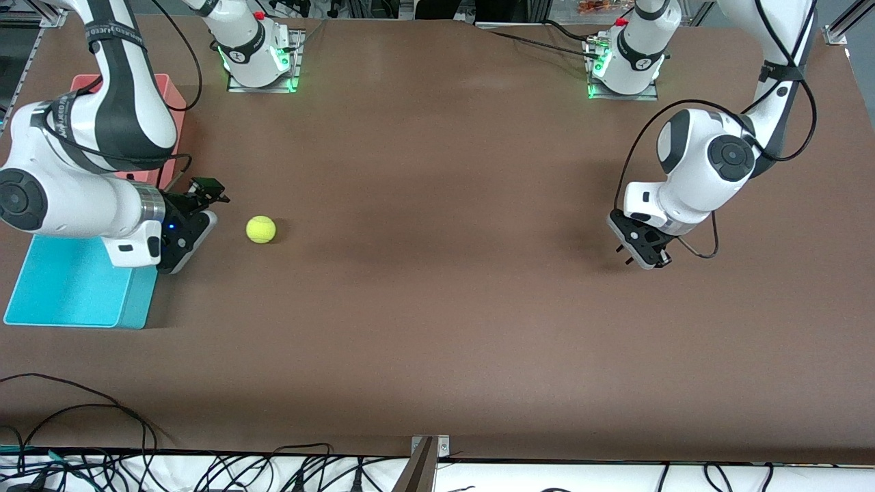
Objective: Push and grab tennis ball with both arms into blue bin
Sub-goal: 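Reach the right gripper to the ball while the left gripper withdraws, then grasp the ball with the right gripper while the left gripper returns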
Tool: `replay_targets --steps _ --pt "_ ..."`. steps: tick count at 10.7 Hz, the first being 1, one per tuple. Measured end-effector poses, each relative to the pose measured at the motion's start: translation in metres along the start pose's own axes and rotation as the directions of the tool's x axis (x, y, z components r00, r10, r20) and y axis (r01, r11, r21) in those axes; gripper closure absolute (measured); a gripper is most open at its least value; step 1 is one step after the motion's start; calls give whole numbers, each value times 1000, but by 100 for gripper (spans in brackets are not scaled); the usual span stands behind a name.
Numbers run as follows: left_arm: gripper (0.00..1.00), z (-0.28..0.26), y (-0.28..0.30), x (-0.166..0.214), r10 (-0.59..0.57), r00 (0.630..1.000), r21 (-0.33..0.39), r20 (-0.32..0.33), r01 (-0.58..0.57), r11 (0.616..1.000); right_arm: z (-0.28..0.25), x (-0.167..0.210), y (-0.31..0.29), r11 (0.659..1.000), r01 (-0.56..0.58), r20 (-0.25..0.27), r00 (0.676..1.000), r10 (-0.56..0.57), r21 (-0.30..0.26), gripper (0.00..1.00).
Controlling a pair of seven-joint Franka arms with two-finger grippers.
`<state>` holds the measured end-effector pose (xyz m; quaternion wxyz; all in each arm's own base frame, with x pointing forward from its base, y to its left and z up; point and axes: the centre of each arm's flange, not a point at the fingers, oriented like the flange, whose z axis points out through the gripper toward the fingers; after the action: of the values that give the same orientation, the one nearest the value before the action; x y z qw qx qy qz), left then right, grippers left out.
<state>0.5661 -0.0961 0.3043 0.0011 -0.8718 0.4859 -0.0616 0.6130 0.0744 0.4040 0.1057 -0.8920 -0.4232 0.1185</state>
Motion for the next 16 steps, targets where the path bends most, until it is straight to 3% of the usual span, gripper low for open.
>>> replay_targets --steps 4,5,8,10,14,16 --pt "8 -20 -6 -17 -33 999 4 -3 33 999 36 -25 32 998 39 13 999 -39 -42 0" --pt "0 -24 -7 -18 -39 999 8 -7 40 999 47 -30 38 997 42 18 999 -41 -60 0" --pt "0 -62 -18 -27 -63 997 57 -53 66 996 78 -45 54 985 114 22 993 -112 -128 0" --pt "0 -79 -33 -45 -103 992 81 -71 109 991 94 -59 68 954 245 42 970 -241 -175 0" --pt "0 -89 -41 -55 -138 989 69 -62 142 987 125 -83 81 912 359 61 933 -354 -197 0" --pt "0 -113 -52 -65 -233 972 27 -34 233 972 144 -88 78 896 399 69 917 -393 -198 0"
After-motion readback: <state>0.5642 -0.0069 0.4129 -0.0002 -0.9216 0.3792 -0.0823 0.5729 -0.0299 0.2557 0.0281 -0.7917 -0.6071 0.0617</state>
